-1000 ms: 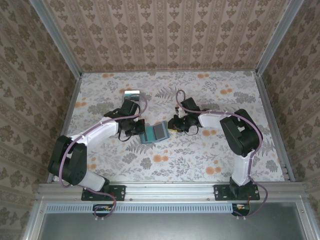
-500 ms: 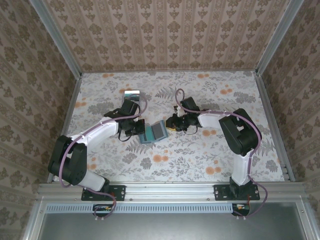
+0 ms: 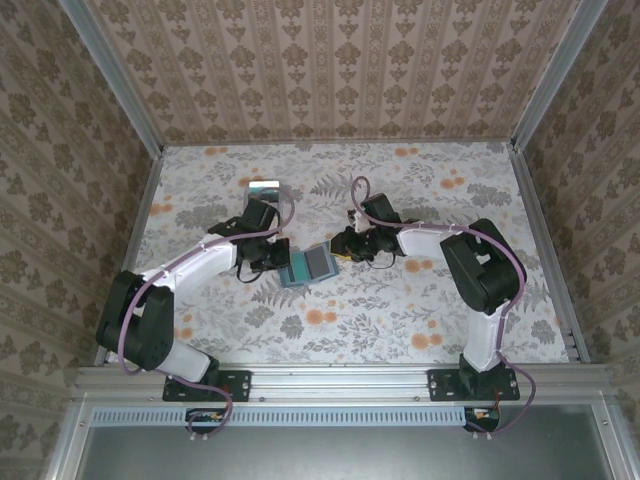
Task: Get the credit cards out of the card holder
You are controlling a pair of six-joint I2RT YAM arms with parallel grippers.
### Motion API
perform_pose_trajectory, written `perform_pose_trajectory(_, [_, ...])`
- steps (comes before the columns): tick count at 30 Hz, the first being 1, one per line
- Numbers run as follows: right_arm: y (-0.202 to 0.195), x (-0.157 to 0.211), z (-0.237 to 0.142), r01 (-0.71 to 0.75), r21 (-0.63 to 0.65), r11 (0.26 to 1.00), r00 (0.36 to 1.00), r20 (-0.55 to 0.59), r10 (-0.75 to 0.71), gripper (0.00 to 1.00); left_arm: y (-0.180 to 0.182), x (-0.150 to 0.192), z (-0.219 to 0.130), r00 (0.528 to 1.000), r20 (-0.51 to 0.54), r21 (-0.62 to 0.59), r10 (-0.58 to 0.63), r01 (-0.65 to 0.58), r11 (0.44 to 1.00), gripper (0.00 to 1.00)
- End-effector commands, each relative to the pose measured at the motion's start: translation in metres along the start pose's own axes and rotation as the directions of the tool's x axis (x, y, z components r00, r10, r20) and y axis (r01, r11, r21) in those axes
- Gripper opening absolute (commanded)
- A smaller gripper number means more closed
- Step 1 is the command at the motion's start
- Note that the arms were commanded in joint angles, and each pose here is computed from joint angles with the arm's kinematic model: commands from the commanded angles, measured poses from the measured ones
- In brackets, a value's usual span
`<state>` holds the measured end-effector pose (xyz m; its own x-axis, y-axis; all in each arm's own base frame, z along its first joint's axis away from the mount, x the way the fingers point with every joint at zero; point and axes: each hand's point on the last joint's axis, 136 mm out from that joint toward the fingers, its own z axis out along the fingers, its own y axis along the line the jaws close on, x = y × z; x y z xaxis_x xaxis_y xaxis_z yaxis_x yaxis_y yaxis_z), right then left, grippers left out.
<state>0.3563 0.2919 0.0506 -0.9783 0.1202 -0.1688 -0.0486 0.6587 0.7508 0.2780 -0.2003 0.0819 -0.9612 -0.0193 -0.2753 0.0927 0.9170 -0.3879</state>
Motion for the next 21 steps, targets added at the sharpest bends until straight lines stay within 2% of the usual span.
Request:
perform_pose_trajectory(1, [-0.013, 0.008, 0.005, -0.009, 0.038, 0.999, 1.0, -0.021, 0.01, 0.29, 0.004, 0.004, 0.001, 1.0, -0.016, -0.009, 0.01, -0.01, 1.0, 0.0])
perform_pose_trajectory(21, [-0.031, 0.02, 0.015, -0.027, 0.07, 0.997, 0.997, -0.065, 0.031, 0.28, 0.002, 0.007, 0.0, 1.0, -0.016, -0.009, 0.017, -0.017, 1.0, 0.0])
